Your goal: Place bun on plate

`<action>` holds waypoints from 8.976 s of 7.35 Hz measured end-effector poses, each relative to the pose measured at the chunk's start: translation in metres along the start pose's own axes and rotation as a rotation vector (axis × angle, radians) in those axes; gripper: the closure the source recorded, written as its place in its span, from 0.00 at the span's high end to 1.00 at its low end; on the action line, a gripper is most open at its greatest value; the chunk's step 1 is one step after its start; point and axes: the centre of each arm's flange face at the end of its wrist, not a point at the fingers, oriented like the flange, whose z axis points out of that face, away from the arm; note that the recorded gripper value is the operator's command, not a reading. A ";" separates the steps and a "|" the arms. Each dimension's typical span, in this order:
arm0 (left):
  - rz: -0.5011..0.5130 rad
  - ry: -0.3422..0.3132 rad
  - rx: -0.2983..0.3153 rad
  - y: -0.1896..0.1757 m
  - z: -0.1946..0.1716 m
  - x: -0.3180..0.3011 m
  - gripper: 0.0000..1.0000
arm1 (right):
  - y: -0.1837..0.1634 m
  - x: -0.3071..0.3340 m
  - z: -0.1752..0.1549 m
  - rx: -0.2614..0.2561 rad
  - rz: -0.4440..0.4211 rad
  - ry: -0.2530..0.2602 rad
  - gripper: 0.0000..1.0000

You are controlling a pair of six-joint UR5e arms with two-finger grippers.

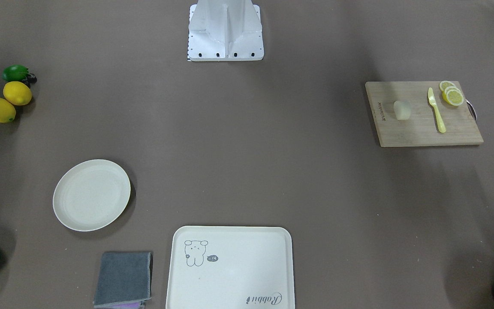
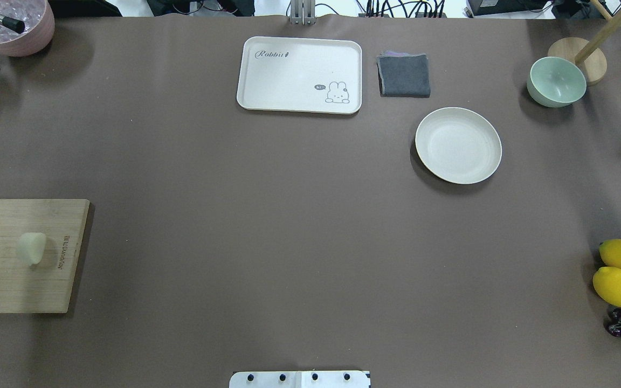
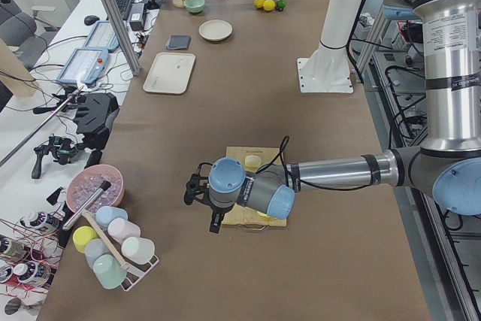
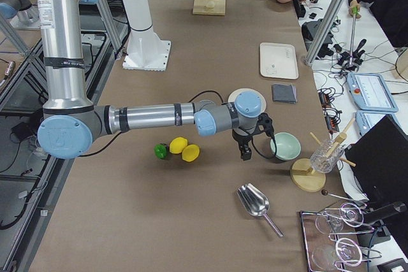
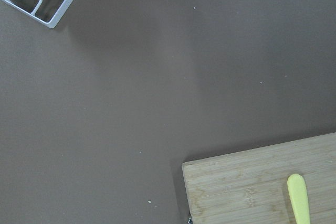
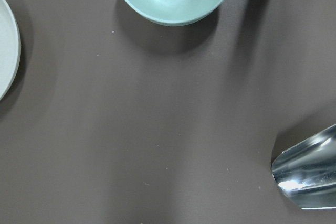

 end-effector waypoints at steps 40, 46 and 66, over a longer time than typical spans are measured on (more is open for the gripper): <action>-0.022 0.048 -0.016 -0.056 0.039 0.091 0.97 | -0.125 -0.182 0.144 -0.043 0.233 -0.061 0.55; -0.017 0.048 -0.015 -0.056 0.039 0.093 0.97 | -0.124 -0.192 0.158 -0.065 0.244 -0.061 0.00; -0.314 -0.044 -0.088 0.031 0.141 0.277 0.86 | -0.067 -0.583 0.157 -0.094 0.430 -0.280 0.13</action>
